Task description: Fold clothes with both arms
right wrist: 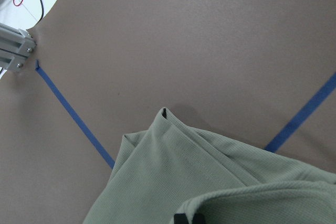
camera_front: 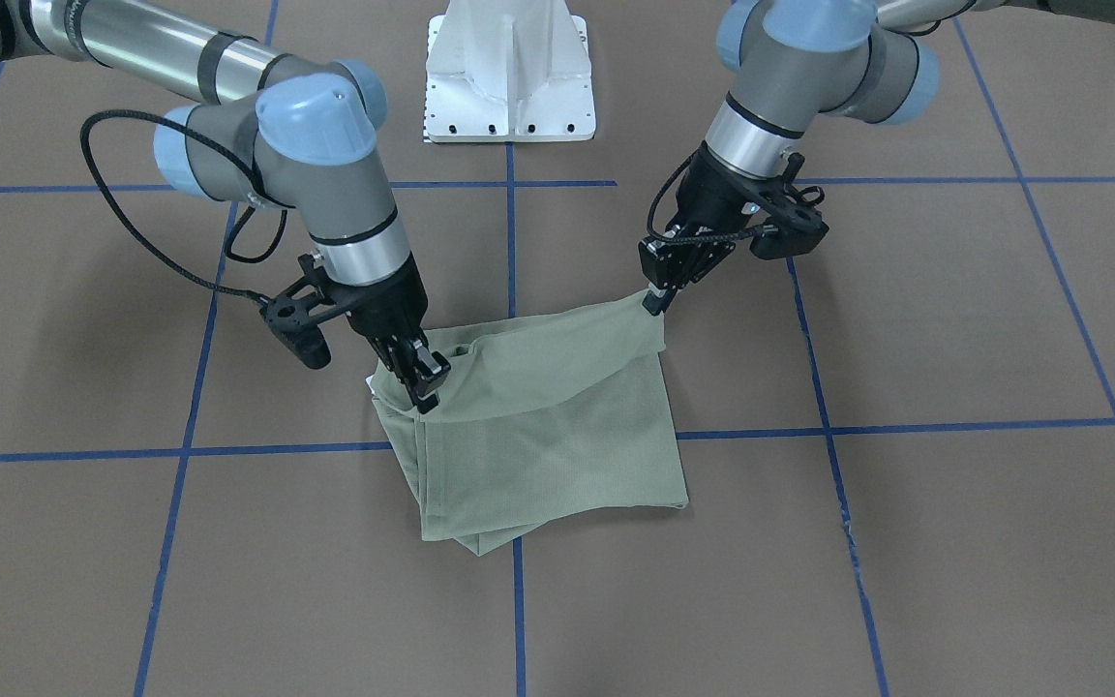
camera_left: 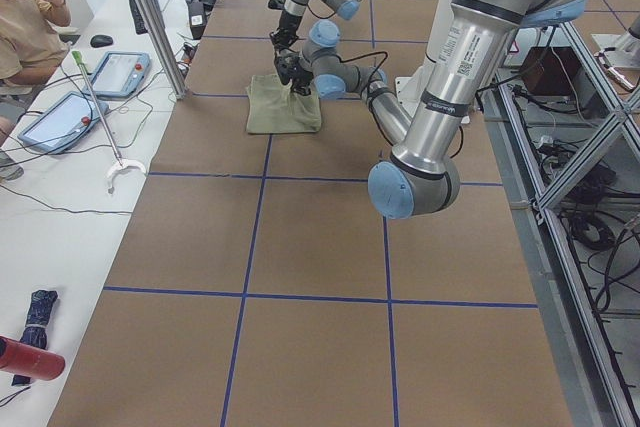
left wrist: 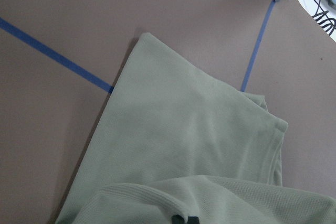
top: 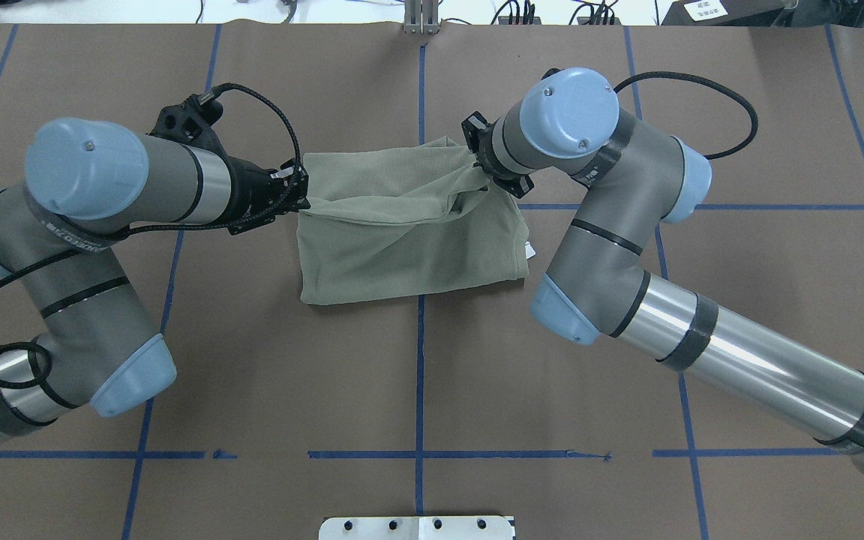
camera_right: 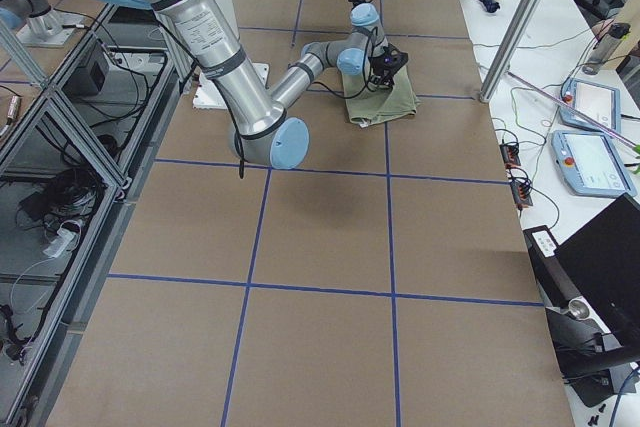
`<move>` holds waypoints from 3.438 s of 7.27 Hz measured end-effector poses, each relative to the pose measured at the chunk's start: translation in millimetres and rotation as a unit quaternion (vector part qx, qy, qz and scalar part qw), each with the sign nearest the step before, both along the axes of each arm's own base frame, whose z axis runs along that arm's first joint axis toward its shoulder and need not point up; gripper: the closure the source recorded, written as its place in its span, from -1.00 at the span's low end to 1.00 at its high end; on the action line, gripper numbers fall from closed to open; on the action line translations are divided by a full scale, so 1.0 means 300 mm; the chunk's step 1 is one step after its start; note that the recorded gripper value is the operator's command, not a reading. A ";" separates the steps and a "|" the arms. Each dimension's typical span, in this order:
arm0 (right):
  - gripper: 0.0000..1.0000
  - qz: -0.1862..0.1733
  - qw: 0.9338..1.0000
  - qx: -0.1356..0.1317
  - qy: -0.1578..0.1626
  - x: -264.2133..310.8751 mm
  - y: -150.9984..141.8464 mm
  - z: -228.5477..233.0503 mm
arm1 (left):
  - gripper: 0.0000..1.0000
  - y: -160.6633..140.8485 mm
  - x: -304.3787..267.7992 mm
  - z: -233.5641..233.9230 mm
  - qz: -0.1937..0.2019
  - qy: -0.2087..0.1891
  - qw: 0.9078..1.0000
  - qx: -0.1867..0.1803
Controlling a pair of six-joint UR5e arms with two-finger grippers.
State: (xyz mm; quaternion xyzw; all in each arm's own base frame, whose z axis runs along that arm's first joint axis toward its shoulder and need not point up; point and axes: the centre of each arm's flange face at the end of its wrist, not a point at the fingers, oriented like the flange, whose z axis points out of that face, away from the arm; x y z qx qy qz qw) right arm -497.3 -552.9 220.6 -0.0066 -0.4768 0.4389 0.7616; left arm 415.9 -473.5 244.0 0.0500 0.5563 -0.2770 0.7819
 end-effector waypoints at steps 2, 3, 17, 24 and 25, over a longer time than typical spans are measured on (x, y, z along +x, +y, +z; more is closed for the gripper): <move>-0.32 0.003 1.000 -0.001 0.001 -0.063 -0.091 0.067 | 1.00 -0.131 0.060 0.107 -0.014 -0.001 1.000 0.006; -0.99 0.004 1.000 -0.002 0.004 -0.092 -0.133 0.097 | 0.08 -0.237 0.087 0.152 -0.027 -0.009 1.000 0.012; -1.00 -0.348 0.899 0.206 0.168 1.227 -0.330 1.214 | -0.02 -0.465 -0.931 0.912 0.177 -0.260 0.903 0.293; -1.00 -0.416 0.871 0.181 0.188 1.592 0.040 1.379 | -1.00 -0.102 -1.473 1.104 0.263 -0.261 0.892 0.257; -1.00 -0.418 0.872 0.177 0.185 1.596 0.065 1.399 | -1.00 -0.040 -1.495 1.088 0.258 -0.265 0.893 0.259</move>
